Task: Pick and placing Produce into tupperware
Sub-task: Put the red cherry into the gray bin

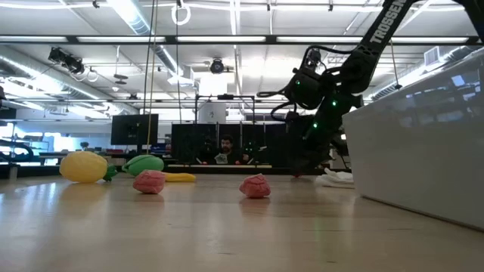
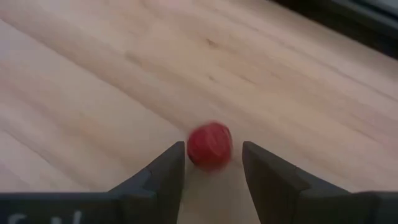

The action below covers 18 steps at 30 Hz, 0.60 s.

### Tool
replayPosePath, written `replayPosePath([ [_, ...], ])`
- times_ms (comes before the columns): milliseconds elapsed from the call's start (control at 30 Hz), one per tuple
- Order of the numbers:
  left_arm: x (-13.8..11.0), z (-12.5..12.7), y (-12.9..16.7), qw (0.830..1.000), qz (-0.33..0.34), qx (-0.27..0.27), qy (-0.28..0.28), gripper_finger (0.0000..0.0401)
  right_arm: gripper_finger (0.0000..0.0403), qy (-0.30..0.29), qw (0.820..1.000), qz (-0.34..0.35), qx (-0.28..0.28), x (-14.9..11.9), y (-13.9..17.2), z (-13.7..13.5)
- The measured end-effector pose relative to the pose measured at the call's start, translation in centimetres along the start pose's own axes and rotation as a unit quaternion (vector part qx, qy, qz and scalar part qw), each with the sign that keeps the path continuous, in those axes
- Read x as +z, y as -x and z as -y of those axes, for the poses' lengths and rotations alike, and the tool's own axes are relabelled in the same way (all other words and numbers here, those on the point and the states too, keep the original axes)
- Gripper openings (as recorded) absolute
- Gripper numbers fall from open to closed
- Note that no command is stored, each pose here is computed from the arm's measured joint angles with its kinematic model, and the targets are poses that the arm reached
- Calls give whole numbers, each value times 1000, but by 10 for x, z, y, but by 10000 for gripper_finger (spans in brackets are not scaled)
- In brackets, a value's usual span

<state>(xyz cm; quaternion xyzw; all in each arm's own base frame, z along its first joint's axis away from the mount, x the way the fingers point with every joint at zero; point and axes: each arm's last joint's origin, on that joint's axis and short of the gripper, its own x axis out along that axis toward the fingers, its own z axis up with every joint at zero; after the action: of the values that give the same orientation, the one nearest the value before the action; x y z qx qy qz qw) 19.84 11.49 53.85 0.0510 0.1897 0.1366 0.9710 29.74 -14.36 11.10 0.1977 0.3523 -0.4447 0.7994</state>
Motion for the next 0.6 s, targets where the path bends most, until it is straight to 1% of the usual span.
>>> replayPosePath([
  [133, 0, 0, 0, 1000, 0, 0, 0, 91, 169, -6, 1000, 13, 7, 3, 0, -1],
  [333, 0, 0, 0, 1000, 0, 0, -22, 85, 169, 1, 1000, -5, -3, -2, -3, 1],
  [600, 0, 0, 0, 1000, -1, 0, -25, 84, 164, 1, 1000, -2, -6, -7, -15, -2],
])
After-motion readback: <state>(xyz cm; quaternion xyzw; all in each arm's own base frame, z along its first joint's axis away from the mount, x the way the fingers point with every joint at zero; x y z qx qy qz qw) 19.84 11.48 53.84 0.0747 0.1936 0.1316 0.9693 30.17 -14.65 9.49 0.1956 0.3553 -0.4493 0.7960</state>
